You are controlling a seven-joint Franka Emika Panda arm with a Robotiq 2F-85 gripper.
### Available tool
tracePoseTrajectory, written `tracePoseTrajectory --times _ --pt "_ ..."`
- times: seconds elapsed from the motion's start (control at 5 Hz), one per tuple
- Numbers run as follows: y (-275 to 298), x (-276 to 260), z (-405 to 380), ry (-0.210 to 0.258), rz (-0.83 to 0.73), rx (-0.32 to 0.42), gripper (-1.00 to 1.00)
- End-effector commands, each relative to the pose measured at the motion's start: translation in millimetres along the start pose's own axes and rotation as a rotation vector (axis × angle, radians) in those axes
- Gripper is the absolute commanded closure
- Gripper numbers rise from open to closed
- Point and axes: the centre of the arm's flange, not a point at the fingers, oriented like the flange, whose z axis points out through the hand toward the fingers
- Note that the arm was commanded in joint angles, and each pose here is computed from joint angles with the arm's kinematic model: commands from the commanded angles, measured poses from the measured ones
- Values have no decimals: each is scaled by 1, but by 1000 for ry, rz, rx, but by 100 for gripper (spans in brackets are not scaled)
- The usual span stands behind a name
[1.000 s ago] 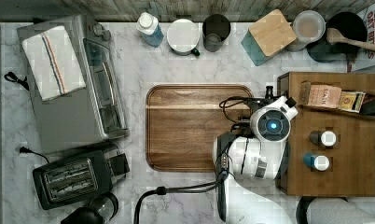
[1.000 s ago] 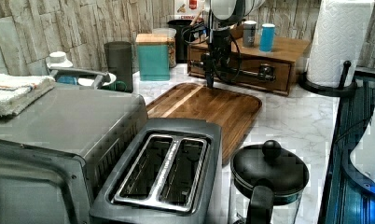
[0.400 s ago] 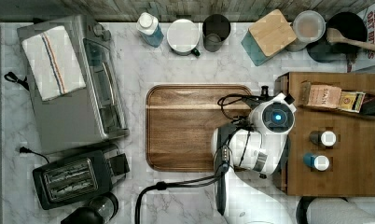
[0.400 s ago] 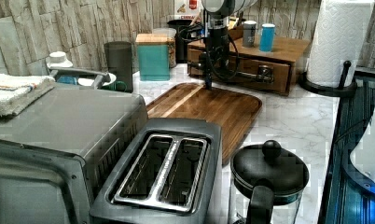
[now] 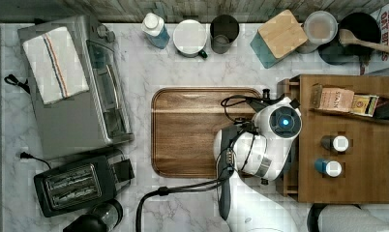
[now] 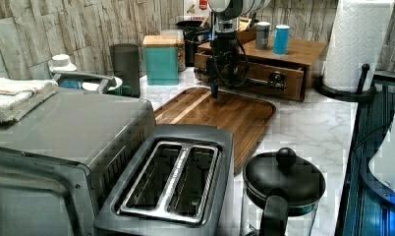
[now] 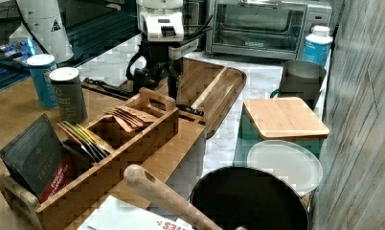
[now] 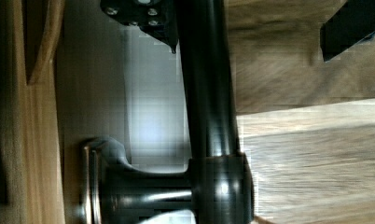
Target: Open the drawer.
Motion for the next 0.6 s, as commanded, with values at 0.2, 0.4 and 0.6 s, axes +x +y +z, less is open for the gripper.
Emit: tracePoseTrajectory --times 0.2,0.4,0.6 --pt "-171 -46 14 -39 -196 43 -100" --pt "-195 -54 11 -57 -204 57 -100" --pt "-215 -62 7 -57 -218 71 -100"
